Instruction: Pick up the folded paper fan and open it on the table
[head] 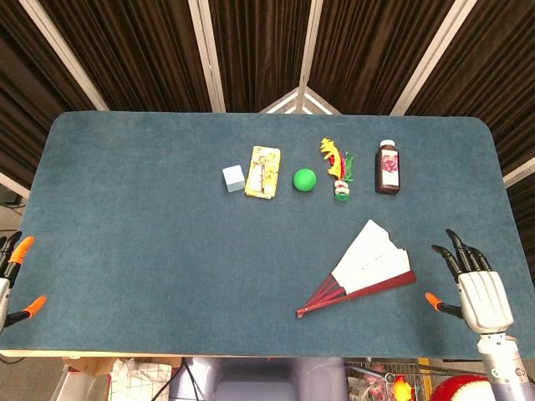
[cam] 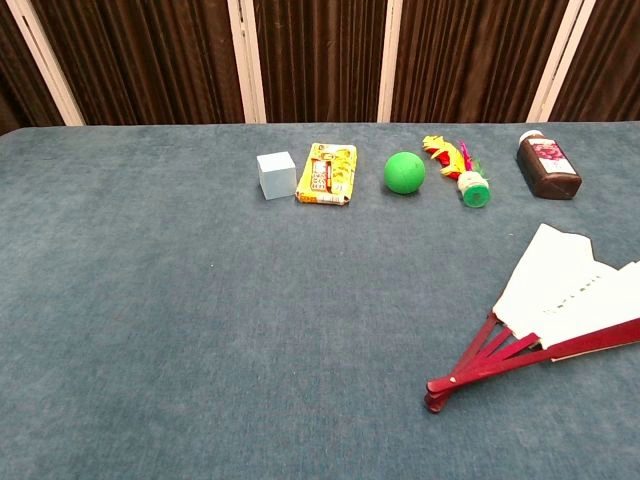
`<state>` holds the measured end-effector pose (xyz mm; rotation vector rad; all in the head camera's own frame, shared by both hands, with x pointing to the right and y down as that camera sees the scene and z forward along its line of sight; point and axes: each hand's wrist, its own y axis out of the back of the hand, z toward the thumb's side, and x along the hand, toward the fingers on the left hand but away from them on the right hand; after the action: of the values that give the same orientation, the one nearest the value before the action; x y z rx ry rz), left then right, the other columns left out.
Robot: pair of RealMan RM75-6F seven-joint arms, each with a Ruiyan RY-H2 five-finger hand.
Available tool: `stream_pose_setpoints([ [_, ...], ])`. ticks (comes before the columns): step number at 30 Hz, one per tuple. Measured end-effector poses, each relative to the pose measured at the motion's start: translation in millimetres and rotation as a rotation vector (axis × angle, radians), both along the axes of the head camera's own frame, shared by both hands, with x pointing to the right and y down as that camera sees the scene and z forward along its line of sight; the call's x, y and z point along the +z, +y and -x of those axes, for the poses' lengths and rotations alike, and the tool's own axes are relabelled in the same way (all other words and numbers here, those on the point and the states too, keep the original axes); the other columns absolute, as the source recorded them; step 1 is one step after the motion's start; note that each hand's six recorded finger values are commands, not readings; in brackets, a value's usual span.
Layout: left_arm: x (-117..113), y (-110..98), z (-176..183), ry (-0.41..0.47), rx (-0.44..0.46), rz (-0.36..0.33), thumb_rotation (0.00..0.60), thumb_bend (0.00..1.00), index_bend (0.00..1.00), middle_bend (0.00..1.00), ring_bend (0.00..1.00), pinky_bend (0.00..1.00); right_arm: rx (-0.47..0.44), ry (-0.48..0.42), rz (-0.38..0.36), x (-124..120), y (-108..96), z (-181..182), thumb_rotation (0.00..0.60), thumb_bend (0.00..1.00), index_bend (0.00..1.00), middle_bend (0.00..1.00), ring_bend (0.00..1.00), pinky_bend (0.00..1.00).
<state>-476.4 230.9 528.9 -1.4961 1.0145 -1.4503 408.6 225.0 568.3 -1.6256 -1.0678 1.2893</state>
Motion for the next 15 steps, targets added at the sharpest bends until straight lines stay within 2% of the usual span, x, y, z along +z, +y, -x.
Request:
stream_pose_setpoints([
  [7,1,0,-1,0.002,0.0,0.002,0.6,0.21,0.0,0.0,0.0,0.0,-0.022,0.007,0.026,13,16,-1,0.6,0.06,0.27,0.06,0.18,0.2],
  [15,3,-2,0,0.007,-0.008,0.011,0.6,0.21,0.0,0.0,0.0,0.0,-0.087,0.029,0.011,29,32,10,0.6,0.06,0.31,0.06,0.18,0.2],
])
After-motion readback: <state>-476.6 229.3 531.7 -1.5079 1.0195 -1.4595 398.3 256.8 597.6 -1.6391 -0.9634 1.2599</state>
